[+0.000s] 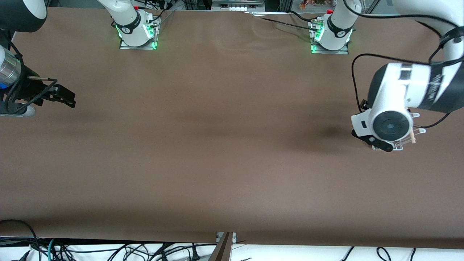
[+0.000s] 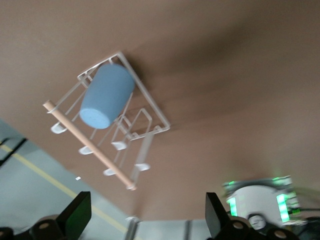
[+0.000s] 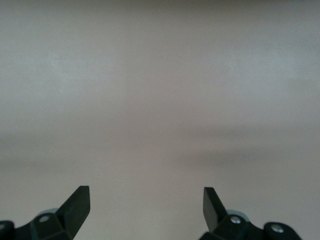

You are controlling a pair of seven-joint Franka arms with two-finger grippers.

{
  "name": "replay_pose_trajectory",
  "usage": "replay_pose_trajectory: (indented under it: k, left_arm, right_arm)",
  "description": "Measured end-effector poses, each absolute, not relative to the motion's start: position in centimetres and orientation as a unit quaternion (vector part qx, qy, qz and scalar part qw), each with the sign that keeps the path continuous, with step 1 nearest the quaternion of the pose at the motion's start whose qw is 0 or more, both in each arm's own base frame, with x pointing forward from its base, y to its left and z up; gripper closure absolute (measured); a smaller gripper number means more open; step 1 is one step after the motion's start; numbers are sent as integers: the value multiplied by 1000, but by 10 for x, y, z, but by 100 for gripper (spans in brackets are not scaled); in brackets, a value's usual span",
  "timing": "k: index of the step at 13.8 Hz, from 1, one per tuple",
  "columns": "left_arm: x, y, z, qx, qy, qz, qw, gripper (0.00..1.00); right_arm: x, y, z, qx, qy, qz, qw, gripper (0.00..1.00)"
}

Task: Transfer cup to left arm and place on rack
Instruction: 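Open the left gripper and lift it away from the rack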

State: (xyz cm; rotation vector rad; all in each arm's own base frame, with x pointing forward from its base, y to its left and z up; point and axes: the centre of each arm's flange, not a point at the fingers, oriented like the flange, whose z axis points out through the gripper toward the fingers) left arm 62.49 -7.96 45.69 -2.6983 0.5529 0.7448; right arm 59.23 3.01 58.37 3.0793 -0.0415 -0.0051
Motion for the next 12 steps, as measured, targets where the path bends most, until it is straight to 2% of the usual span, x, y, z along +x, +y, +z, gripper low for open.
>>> replay_pose_trajectory:
  k: [4, 6, 9, 12]
  left_arm:
    - [635, -51, 537, -982, 134, 131, 32, 0]
    - [625, -27, 563, -992, 110, 65, -1, 0]
    - [593, -18, 560, -997, 77, 4, 0, 0]
    - [570, -16, 544, -999, 50, -3, 2, 0]
  right_arm:
    - [592, 29, 584, 999, -14, -2, 31, 0]
    - [592, 29, 584, 999, -14, -2, 31, 0]
    - [592, 29, 584, 999, -15, -2, 31, 0]
    - [592, 29, 584, 999, -15, -2, 31, 0]
